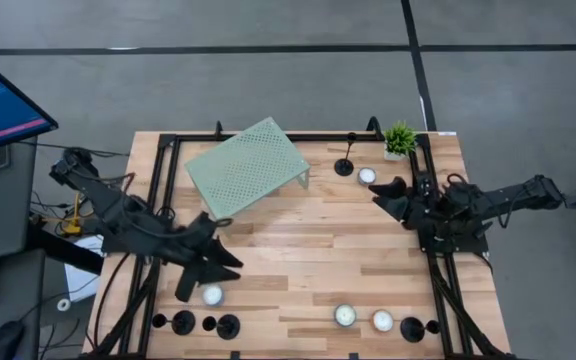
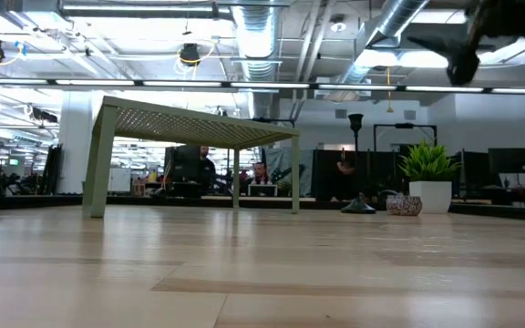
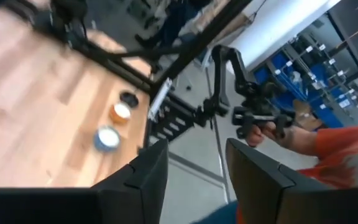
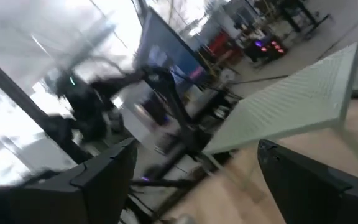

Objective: Pick & Place candle stick holders
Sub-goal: Put the black candle holder on the shelf

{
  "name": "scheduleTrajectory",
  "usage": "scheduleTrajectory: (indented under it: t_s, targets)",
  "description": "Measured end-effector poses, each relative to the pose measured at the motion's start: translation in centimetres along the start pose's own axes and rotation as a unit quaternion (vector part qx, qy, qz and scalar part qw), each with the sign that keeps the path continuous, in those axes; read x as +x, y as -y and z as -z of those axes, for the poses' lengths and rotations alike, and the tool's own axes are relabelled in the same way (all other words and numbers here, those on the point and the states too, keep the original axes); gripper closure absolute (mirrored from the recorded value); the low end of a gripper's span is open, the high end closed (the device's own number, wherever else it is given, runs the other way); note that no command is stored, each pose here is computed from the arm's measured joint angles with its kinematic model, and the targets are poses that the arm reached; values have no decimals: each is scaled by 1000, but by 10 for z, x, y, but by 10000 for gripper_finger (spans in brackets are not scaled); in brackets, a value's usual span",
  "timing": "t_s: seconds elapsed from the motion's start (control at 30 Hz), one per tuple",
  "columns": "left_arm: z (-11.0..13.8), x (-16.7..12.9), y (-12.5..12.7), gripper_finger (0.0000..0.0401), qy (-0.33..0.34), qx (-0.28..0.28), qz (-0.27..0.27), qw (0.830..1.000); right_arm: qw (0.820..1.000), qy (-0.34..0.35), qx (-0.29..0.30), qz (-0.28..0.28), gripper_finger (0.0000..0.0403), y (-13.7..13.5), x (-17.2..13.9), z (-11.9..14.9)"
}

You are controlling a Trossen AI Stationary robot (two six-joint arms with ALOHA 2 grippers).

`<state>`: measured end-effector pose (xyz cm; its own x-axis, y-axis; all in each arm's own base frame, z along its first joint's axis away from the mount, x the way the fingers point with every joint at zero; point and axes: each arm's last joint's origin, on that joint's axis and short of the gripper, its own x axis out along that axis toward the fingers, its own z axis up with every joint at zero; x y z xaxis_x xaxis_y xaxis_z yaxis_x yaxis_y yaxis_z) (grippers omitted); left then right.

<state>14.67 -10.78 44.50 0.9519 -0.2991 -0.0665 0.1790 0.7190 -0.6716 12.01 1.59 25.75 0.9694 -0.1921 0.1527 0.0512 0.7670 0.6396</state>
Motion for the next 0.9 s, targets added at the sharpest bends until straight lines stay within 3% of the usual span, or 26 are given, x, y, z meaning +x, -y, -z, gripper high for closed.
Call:
scheduleTrajectory:
  t_s: [0.2, 0.4, 0.47, 0.57, 0.7, 0.9]
  targets:
    - [-12, -20, -2, 311, 40, 47, -5, 998, 989, -24, -143, 4, 91, -34, 29, -19]
    - [-19, -33, -4, 388, 65, 84, -16, 994, 974, -55, -218, 36, 100, -55, 68, -11]
    - [-20, -36, -5, 396, 66, 87, -16, 994, 971, -63, -226, 51, 101, -58, 80, -6]
    - [-21, -39, -6, 395, 66, 87, -15, 994, 971, -81, -216, 60, 101, -61, 96, 3]
    - [-20, -42, -8, 396, 56, 92, -21, 994, 986, -92, -124, 67, 101, -67, 111, 16]
    - [-19, -42, -9, 396, 45, 94, -16, 994, 987, -104, -91, 79, 101, -68, 131, 33]
